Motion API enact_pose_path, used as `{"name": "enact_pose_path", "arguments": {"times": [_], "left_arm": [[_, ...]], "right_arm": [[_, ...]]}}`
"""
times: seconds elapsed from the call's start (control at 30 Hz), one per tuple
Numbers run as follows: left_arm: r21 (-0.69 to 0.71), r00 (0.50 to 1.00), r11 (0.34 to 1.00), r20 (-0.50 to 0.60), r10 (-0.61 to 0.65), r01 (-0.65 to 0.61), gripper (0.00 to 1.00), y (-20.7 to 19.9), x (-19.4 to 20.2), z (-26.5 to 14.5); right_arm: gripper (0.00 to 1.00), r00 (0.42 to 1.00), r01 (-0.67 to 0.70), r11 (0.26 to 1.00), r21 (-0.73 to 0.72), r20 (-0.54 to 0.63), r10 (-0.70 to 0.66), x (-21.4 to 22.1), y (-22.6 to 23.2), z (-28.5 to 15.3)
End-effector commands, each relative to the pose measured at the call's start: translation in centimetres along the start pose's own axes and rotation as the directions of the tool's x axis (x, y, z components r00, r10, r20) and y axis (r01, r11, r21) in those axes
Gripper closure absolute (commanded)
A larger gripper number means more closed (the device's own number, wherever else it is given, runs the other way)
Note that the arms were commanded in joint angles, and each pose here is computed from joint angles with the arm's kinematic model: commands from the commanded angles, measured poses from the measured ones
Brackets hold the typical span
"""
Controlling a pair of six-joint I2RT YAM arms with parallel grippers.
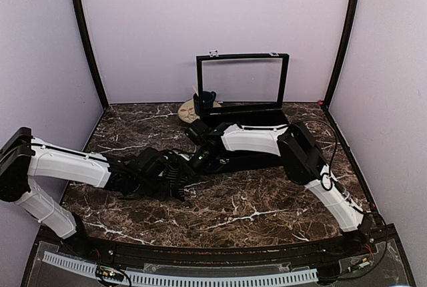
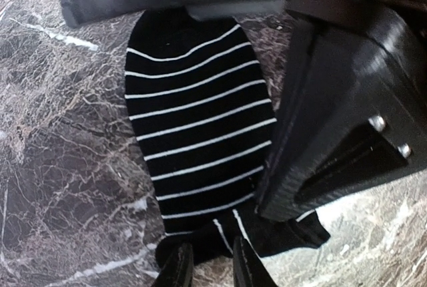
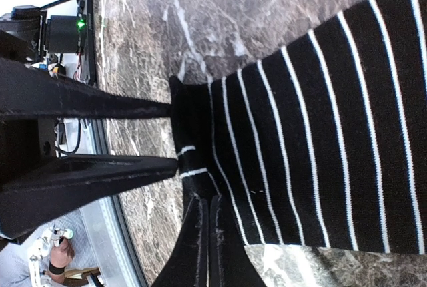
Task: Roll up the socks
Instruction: Roll the sock at the center of the board.
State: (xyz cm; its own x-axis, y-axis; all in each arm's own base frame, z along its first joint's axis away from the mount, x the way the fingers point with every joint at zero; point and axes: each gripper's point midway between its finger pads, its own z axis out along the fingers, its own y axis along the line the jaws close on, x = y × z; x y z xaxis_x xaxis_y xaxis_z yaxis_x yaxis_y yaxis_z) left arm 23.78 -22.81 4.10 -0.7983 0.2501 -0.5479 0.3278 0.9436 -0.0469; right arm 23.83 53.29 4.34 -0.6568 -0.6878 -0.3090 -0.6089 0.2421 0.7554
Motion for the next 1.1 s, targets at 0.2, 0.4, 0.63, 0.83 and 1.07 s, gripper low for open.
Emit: {"name": "enact_pose_path", "arguments": {"times": [0.2,0.4,0.63,0.83,1.07], "left_arm": [[0.003,0.999,0.999,-0.041,-0.035,0.035,0.77,0.3,0.0,0.6],[0.006,0.996,0.999,-0.081,-0.044,0.045,0.79,0.3,1.0,1.1],[-0.011,0.99,0.998,-0.127,-0.062,0.061,0.81,0.6,2.1,1.5],[-0.031,0.985,0.996,-0.154,-0.082,0.078,0.81,0.9,2.9,1.8],[-0.033,0.978,0.992,-0.166,-0.129,0.125,0.82,1.7,3.7,1.8]], "right_arm": [[1.0,1.0,0.003,1.0,0.028,-0.006,-0.003,-0.1,-0.8,0.5],[0.99,1.0,0.0,0.999,0.037,-0.006,0.001,-0.1,-1.0,0.6],[0.95,1.0,0.01,0.998,0.057,-0.002,-0.01,-0.3,-1.2,0.5],[0.9,1.0,0.021,0.998,0.066,0.002,-0.021,-0.4,-1.1,0.3],[0.82,0.999,0.031,0.997,0.065,0.037,-0.033,-0.9,-0.7,-0.4]]}}
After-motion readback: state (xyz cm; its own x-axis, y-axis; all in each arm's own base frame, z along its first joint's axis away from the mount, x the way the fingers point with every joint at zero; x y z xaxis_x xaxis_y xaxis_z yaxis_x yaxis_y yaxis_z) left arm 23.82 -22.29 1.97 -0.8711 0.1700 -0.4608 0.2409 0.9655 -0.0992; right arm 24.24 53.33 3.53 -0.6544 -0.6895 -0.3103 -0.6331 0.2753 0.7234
